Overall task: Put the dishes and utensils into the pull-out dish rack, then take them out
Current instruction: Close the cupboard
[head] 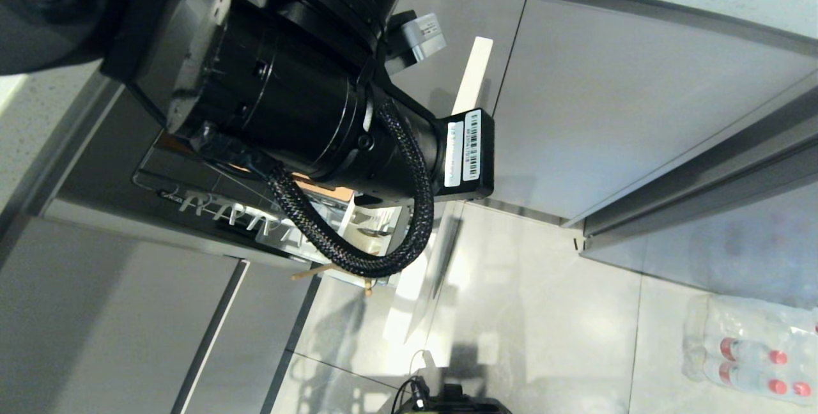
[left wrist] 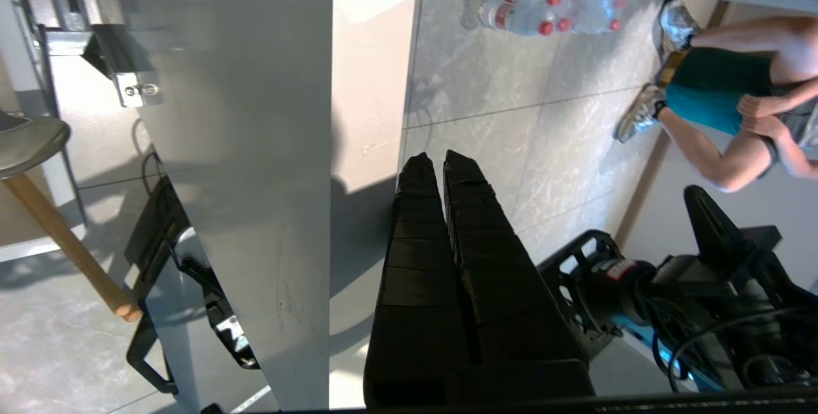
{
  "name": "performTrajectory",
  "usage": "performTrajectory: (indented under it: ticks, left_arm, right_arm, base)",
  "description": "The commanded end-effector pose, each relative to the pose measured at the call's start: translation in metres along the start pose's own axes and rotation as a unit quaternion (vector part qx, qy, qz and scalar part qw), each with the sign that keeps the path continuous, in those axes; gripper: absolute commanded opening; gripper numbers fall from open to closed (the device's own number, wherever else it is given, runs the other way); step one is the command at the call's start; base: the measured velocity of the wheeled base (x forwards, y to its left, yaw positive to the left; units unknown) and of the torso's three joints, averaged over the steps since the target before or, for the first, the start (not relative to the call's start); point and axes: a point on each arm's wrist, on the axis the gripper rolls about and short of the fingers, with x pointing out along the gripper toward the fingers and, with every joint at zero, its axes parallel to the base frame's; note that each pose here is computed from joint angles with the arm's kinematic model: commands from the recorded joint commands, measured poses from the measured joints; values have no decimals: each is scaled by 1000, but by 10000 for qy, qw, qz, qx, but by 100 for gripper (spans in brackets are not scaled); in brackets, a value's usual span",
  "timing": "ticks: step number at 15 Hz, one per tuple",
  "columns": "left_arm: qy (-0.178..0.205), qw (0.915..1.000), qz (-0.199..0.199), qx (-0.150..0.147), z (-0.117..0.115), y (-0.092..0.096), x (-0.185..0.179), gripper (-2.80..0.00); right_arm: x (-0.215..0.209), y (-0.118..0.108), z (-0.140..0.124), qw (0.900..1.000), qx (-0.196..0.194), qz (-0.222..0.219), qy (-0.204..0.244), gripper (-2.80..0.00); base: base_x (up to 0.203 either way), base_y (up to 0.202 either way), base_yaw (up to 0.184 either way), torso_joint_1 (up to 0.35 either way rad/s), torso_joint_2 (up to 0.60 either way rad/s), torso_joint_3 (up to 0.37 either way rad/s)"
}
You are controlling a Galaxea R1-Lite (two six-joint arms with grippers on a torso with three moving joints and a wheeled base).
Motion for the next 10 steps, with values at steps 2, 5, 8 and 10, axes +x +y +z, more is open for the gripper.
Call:
performTrajectory:
  ticks: [2,5,8,10]
  left_arm:
    - [-105,9998,191,-5,0,0,-1,-280]
    - [-393,9971,653,-4,2,2,-3,-280]
    - [-649,9922,1065,-13,3,4,-4,-280]
    - [-782,9884,1300,4,4,4,-5,-280]
  right_arm:
    - [0,0,0,10000,0,2,2,-280]
    - [0,0,0,10000,0,1,2,-280]
    - [0,0,0,10000,1,-5,2,-280]
    - [0,0,0,10000,-1,-6,2,-280]
  base:
    - [0,0,0,0,0,0]
    - [0,0,0,0,0,0]
    - [0,0,0,0,0,0]
    - [0,0,0,0,0,0]
